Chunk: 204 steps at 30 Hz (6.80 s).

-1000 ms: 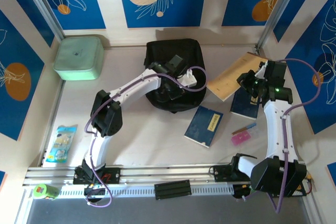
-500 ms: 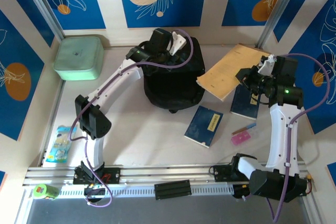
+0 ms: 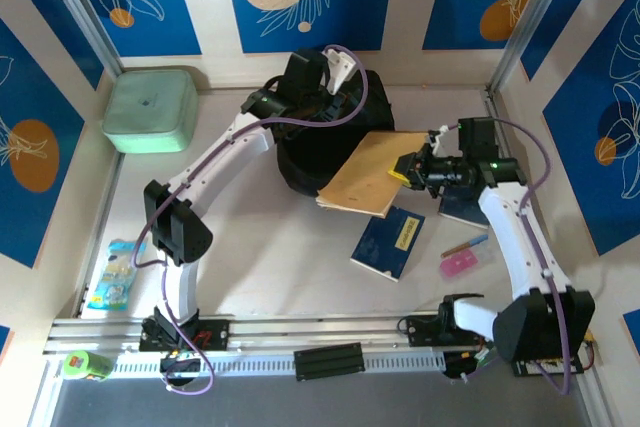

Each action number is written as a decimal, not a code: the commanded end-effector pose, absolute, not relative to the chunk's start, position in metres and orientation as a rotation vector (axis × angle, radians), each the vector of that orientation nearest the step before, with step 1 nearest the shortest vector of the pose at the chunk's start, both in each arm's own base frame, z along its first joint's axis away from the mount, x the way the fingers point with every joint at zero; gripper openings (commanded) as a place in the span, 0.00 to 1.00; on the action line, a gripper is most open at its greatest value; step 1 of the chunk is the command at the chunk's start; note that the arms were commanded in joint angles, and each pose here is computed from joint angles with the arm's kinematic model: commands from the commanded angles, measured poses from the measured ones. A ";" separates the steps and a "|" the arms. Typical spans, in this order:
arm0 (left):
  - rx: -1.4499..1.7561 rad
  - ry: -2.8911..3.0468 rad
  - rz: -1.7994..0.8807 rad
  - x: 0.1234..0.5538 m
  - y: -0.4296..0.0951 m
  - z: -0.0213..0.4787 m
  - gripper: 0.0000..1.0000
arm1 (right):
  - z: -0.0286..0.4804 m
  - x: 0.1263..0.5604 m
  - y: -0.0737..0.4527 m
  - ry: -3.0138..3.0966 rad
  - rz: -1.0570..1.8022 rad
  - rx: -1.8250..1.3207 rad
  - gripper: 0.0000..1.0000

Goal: Pack books, pencil case, and school supplies into a backpack

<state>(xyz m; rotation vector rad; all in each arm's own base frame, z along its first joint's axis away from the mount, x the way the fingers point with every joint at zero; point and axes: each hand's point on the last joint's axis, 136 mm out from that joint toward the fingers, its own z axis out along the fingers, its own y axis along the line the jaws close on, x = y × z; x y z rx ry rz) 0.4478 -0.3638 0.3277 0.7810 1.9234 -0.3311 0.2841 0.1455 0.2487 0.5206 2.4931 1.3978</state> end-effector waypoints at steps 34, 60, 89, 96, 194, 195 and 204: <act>0.739 1.871 -0.486 0.423 -0.367 0.359 0.00 | 0.244 0.359 0.222 2.355 2.027 0.096 0.00; 0.824 2.017 -0.677 0.404 -0.391 0.303 0.00 | 0.152 0.322 0.122 2.652 0.942 0.705 0.67; 0.787 2.124 -0.594 0.365 -0.363 0.280 0.00 | 0.117 0.431 0.137 2.529 0.989 0.456 0.47; 0.820 2.106 -0.557 0.387 -0.376 0.285 0.00 | 0.115 0.339 0.118 2.592 0.943 0.821 0.68; 0.736 2.003 -0.530 0.398 -0.338 0.354 0.00 | 0.167 0.396 0.187 2.202 1.419 0.407 0.00; 0.736 2.005 -0.529 0.398 -0.337 0.353 0.00 | 0.165 0.396 0.184 2.210 1.400 0.418 0.00; 0.738 2.008 -0.519 0.401 -0.337 0.350 0.00 | 0.156 0.370 0.153 2.334 1.174 0.357 0.00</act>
